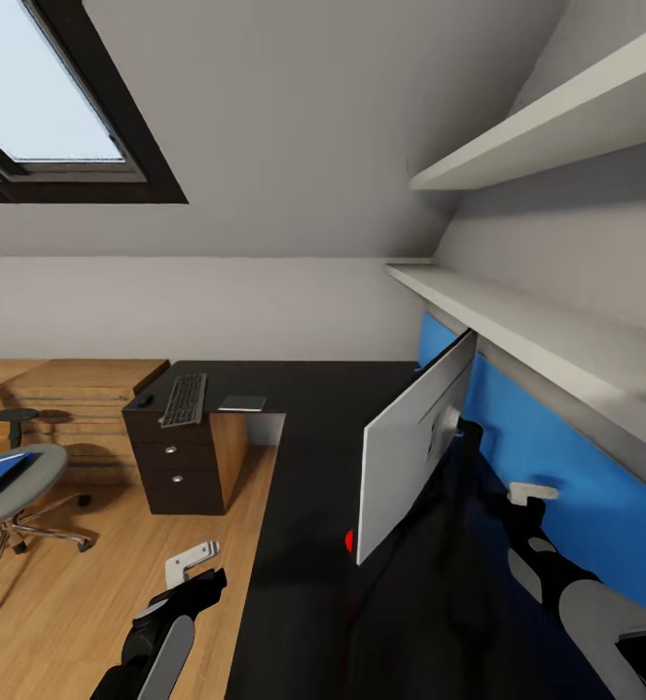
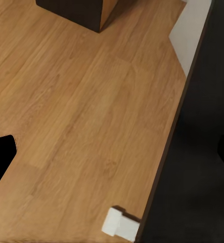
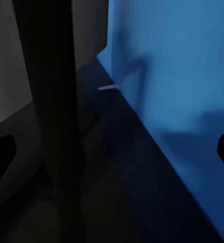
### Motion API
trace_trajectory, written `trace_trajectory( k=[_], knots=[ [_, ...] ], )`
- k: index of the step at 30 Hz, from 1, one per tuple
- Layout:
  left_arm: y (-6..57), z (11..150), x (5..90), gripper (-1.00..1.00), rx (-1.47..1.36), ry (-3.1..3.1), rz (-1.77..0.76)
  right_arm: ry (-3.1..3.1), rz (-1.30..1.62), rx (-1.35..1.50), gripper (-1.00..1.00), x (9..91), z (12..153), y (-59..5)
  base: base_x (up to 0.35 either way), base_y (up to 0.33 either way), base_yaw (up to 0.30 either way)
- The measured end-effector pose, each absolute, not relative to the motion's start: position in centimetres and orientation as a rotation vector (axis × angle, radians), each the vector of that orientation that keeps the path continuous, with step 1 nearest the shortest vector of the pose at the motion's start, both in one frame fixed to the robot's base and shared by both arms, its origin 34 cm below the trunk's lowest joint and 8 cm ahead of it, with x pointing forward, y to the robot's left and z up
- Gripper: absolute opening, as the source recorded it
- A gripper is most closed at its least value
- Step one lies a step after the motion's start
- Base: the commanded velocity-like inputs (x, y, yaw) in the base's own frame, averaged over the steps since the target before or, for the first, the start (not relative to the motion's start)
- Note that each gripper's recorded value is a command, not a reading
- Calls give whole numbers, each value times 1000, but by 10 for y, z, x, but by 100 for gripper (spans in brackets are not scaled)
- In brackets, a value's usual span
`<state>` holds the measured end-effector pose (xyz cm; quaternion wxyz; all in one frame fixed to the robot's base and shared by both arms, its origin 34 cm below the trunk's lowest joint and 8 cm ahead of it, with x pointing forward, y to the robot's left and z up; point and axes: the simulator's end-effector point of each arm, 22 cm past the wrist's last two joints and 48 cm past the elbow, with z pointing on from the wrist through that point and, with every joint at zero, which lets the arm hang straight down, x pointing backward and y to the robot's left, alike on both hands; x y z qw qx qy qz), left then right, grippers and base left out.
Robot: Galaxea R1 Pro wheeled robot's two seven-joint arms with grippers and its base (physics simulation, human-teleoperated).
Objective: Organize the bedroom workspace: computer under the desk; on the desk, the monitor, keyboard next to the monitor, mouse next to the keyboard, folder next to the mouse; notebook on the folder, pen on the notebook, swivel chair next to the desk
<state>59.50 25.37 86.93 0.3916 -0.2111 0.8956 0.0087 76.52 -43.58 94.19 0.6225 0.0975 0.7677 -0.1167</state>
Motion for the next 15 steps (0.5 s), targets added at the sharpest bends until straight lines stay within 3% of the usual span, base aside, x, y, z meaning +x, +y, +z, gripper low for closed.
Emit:
trace_trajectory(
  k=[15],
  knots=[
    [254,869,595,100,-536,2275,22,1761,-267,223,100,766,942,-435,-335,30,0]
  ],
)
